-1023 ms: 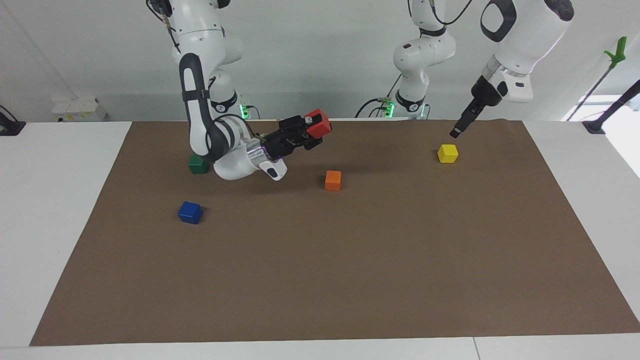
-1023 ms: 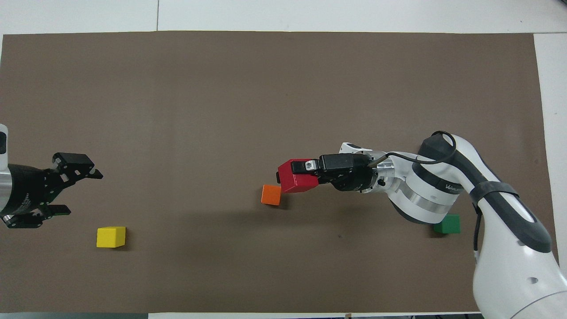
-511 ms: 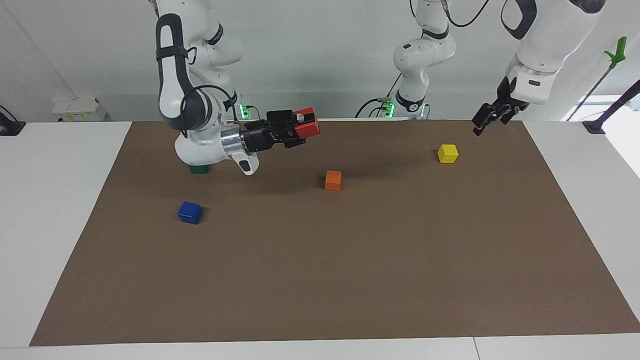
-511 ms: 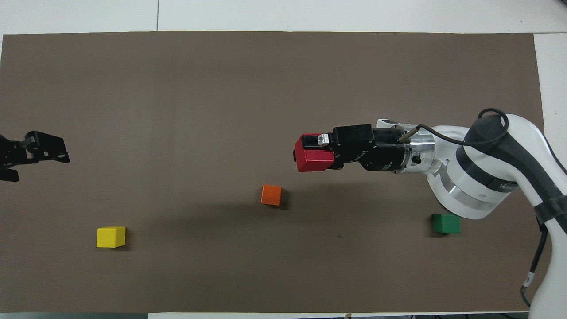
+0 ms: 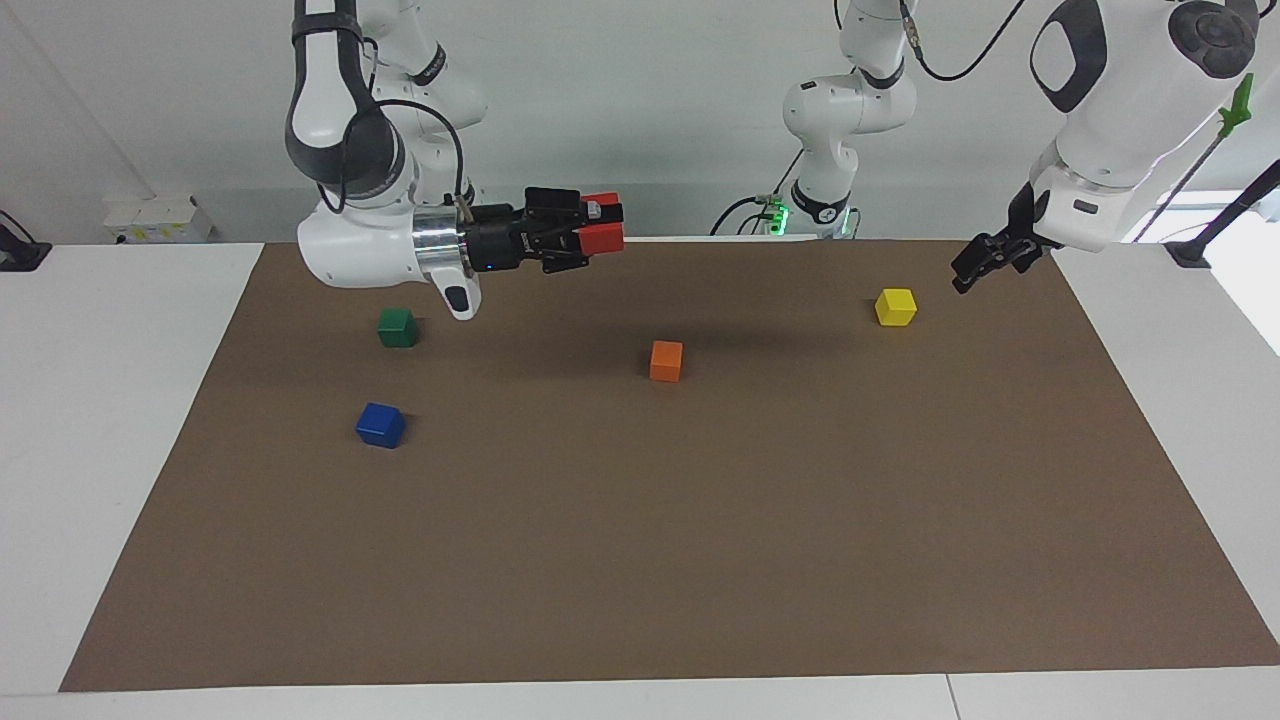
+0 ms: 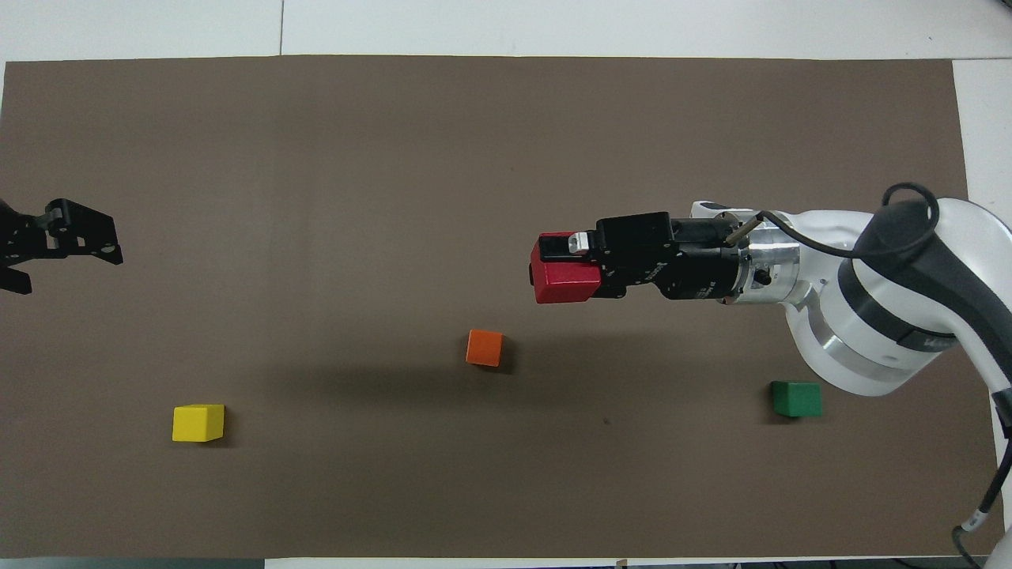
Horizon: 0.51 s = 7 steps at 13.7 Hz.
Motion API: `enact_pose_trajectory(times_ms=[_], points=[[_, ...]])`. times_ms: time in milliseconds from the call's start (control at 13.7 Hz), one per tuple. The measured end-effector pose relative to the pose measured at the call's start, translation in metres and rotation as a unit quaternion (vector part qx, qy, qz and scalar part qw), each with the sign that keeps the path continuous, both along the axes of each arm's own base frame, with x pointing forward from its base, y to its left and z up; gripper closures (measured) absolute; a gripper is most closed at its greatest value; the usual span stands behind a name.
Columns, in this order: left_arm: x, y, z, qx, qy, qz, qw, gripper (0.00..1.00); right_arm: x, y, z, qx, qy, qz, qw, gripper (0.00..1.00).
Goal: Transfer red block to right arm and stack on blue block
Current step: 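Carry the red cube with the right gripper toward the blue cube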
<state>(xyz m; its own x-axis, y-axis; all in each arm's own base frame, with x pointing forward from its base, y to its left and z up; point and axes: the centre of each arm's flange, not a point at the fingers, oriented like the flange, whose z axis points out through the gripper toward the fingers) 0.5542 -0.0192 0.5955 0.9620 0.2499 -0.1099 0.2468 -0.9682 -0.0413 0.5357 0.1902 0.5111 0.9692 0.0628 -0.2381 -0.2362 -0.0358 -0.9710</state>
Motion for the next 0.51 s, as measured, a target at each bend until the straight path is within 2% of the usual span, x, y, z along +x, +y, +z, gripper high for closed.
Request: enact_pose_trajectory(times_ms=[219,511], points=[[0.006,-0.003,0.001,-0.002,-0.025,-0.009,1.000,0.00,0.008,-0.008,0.027,-0.081,-0.003,-0.001,0.997,0.44],[0.014,-0.007,-0.011,-0.007,-0.018,-0.043,0.999,0.00,0.012,-0.013,0.052,-0.185,-0.018,0.014,0.982,0.44]])
